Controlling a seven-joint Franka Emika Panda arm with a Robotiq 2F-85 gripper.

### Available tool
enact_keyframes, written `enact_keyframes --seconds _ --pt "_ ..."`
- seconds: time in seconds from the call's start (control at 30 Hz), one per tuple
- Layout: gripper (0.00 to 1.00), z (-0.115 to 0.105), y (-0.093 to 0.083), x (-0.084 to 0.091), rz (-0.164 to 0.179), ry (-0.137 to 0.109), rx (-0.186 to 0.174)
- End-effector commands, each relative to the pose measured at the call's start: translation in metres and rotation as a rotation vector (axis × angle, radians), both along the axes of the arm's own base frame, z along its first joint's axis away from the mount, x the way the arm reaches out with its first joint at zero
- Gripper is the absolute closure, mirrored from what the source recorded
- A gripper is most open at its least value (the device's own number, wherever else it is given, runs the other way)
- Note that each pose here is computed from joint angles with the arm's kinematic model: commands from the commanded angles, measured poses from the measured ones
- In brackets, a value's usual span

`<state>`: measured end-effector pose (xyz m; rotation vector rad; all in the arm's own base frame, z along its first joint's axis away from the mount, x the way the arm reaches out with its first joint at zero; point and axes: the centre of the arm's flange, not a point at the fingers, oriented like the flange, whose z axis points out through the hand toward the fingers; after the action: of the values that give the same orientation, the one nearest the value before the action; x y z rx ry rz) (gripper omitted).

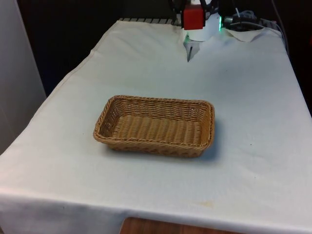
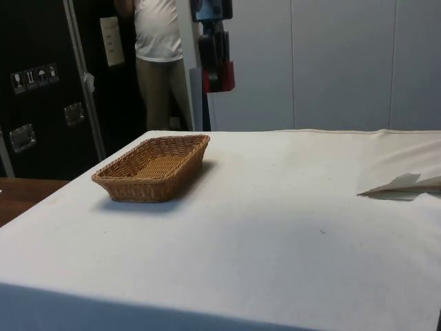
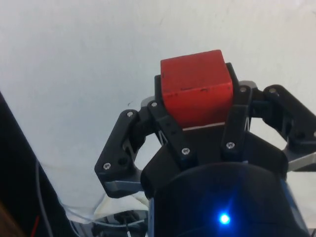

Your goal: Pick up the cube and place it into the basket.

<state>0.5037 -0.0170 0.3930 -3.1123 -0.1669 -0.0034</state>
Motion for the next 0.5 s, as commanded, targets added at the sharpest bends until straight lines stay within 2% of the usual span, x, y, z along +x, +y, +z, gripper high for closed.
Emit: enact_keyframes --seconds 0.0,0.23,0.27,0.47 --pt "1.0 -0.001 -0.001 0.003 -0.008 -0.001 -0.008" --pt "1.0 -0.01 -0.001 0.022 -0.027 -0.001 -0.019" --pt "1.0 -0.009 0.0 0.019 -0.02 0.0 -0.014" --pt "1.0 -0.018 -0.001 0.038 -0.041 0.001 -0.024"
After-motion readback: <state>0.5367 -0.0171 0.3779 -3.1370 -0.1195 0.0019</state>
